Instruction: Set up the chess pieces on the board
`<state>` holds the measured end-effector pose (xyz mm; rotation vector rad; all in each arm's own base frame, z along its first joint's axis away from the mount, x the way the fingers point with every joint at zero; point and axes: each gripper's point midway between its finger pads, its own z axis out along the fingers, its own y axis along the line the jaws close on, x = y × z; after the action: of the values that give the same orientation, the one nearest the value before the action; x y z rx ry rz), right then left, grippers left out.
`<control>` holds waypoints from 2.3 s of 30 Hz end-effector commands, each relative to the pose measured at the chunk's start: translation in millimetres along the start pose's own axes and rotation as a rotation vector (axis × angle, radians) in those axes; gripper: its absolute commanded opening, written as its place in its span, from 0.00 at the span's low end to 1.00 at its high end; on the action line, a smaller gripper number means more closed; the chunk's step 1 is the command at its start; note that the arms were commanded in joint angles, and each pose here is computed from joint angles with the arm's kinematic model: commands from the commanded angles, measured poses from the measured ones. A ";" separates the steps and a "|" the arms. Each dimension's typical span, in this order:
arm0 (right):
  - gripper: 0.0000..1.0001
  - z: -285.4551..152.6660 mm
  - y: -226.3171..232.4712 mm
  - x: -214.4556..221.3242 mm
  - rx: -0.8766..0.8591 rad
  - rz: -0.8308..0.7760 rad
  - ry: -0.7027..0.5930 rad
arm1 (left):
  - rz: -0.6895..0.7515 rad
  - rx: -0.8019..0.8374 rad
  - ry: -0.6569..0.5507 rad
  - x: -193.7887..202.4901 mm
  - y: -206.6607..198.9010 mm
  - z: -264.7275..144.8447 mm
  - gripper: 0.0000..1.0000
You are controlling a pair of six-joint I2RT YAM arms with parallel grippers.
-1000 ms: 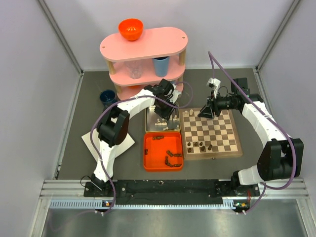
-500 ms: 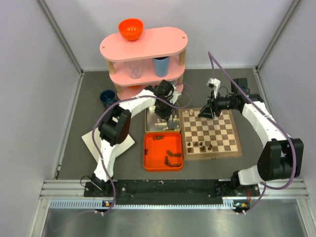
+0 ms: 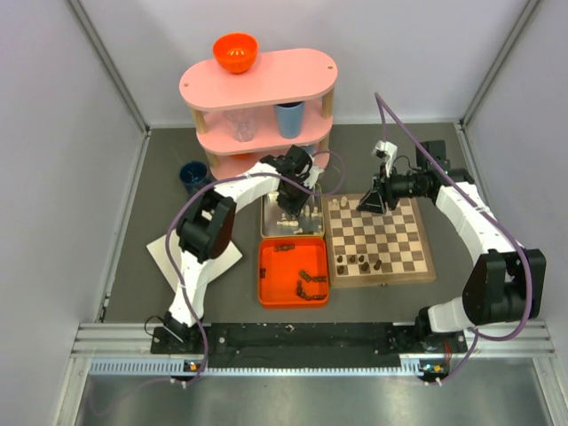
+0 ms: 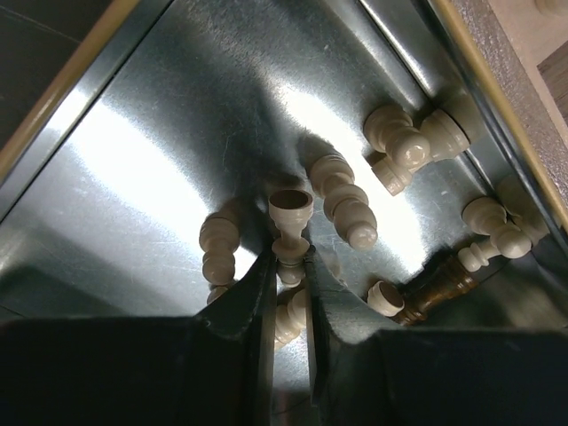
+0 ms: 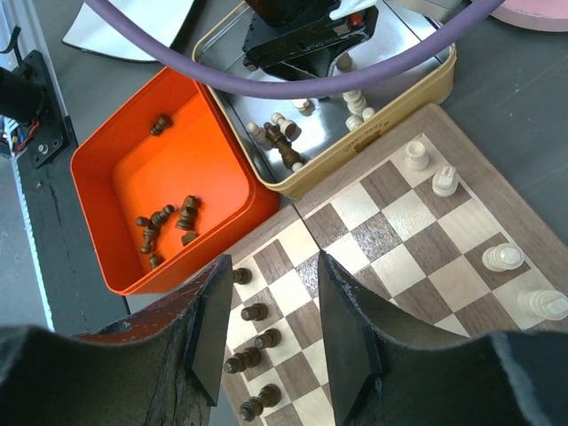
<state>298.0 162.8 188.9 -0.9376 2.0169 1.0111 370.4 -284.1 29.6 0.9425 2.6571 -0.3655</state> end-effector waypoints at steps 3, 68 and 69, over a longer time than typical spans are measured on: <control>0.43 -6.8 2.7 -15.2 -0.013 -0.059 -0.045 | -0.009 -0.030 -0.088 -13.7 1.7 -30.2 0.14; 0.52 16.7 160.0 8.0 -0.646 -0.384 -0.125 | 0.124 0.992 -0.155 41.7 -194.3 -180.4 0.09; 0.52 16.8 160.9 8.4 -0.649 -0.384 -0.124 | 0.127 0.995 -0.157 40.9 -195.3 -181.9 0.09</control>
<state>171.3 237.4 200.7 -1.4430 1.5069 1.4852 177.5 -342.8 196.7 1.1926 2.2678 -1.7099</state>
